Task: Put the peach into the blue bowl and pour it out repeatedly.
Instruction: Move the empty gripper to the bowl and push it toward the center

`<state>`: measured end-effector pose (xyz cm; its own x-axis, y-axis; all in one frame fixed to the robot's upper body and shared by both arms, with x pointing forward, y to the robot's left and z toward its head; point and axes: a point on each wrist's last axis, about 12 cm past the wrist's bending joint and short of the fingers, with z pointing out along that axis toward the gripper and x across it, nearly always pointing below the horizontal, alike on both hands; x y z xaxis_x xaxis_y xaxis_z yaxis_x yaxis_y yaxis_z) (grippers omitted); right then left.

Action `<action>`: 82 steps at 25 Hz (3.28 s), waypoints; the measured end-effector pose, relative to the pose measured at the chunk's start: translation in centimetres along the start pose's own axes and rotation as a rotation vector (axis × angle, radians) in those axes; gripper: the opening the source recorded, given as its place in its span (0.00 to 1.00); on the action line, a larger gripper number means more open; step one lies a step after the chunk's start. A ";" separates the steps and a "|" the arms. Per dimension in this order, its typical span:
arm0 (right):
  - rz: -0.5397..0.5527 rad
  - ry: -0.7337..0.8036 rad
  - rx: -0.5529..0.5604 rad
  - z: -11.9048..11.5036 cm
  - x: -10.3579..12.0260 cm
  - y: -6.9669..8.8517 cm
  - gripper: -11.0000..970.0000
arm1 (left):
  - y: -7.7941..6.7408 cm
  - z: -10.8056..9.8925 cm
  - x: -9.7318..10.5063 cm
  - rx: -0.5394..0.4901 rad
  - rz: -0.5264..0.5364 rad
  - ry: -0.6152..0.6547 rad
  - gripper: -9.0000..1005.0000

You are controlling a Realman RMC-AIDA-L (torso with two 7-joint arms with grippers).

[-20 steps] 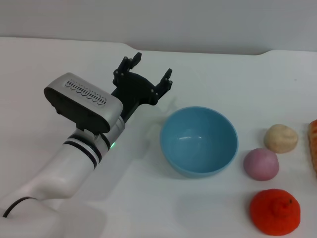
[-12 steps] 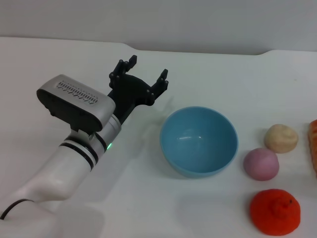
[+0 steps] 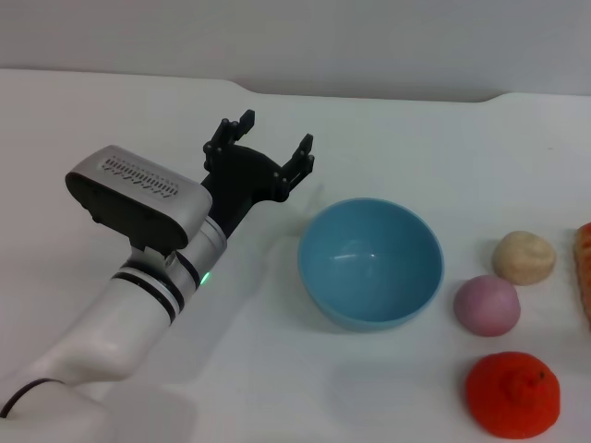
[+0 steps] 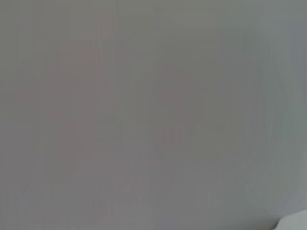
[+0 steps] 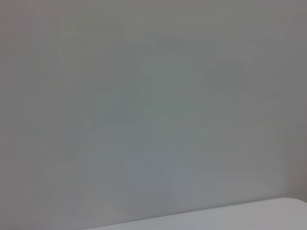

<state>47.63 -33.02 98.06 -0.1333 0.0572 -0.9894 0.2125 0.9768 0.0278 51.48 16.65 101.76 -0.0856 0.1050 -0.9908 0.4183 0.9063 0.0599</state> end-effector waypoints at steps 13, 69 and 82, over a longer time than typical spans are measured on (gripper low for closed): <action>0.159 0.000 0.029 -0.5 0.2 -0.7 0.57 | -0.5 3.9 -6.7 0.136 -0.221 0.235 0.80; 0.135 0.017 0.031 -0.6 0.4 -1.2 0.57 | 0.7 6.3 -6.2 0.426 -0.155 0.914 0.59; 0.119 -0.025 0.003 -1.0 0.1 -1.2 0.57 | 1.0 7.4 -7.1 0.398 -0.148 0.865 0.04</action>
<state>46.38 -33.96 98.08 -0.0830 0.1676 -0.9824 0.2287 0.9627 0.1449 59.18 13.80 107.97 -0.7328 0.4099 -0.5431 0.6117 0.7465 -0.2619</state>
